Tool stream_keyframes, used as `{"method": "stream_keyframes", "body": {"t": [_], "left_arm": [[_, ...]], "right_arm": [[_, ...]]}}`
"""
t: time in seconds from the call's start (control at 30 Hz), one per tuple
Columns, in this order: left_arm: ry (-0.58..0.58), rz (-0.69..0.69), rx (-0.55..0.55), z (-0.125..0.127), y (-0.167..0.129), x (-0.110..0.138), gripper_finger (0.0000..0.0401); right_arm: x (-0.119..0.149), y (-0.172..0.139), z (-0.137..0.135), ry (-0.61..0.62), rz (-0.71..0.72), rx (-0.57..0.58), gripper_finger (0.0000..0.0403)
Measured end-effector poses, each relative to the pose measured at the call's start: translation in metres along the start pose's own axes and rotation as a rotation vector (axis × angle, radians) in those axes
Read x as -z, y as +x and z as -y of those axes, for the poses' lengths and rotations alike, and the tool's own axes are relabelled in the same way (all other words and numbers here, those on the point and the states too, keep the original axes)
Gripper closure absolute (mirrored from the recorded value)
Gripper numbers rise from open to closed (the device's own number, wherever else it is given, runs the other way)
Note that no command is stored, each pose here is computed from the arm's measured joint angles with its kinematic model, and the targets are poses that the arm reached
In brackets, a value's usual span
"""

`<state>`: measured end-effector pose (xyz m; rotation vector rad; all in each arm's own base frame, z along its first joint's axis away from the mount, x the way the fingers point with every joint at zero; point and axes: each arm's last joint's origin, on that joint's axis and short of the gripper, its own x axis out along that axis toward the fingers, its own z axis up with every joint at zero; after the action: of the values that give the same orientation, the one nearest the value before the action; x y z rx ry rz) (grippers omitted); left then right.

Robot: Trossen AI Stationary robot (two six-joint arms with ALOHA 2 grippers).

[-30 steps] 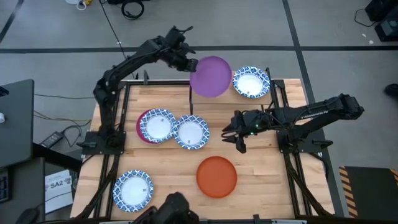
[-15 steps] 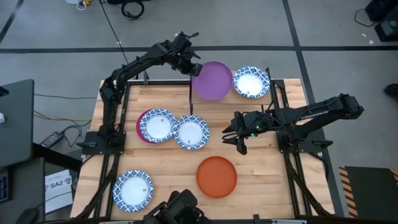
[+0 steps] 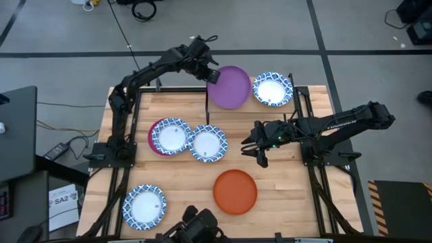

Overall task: Place and stack plates onto a shelf
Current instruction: Put the violet plate on the shelf, then stack the white patterned bowl on top of the white patterned bowl on the shelf

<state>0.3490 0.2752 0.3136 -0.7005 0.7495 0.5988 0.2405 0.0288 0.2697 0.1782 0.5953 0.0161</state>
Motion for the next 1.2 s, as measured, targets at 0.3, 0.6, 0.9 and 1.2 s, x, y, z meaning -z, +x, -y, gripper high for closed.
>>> {"method": "stream_keyframes", "body": {"t": [0.3, 0.6, 0.9, 1.2], "left_arm": [[0.01, -0.021, 0.001, 0.008, 0.022, 0.005, 0.0383], [-0.003, -0.003, -0.012, 0.002, 0.02, 0.002, 0.038], [-0.002, 0.004, -0.032, 0.001, 0.02, 0.002, 0.0359], [0.004, 0.017, -0.067, 0.0, 0.02, 0.001, 0.0336]], "right_arm": [[0.0, 0.0, 0.0, 0.0, 0.001, 0.0, 0.0176], [0.0, 0.0, 0.0, -0.007, -0.001, 0.0, 0.0176], [0.0, 0.0, 0.0, -0.007, 0.0, 0.0, 0.0176], [0.0, 0.0, 0.0, -0.007, -0.001, 0.0, 0.0176]]}}
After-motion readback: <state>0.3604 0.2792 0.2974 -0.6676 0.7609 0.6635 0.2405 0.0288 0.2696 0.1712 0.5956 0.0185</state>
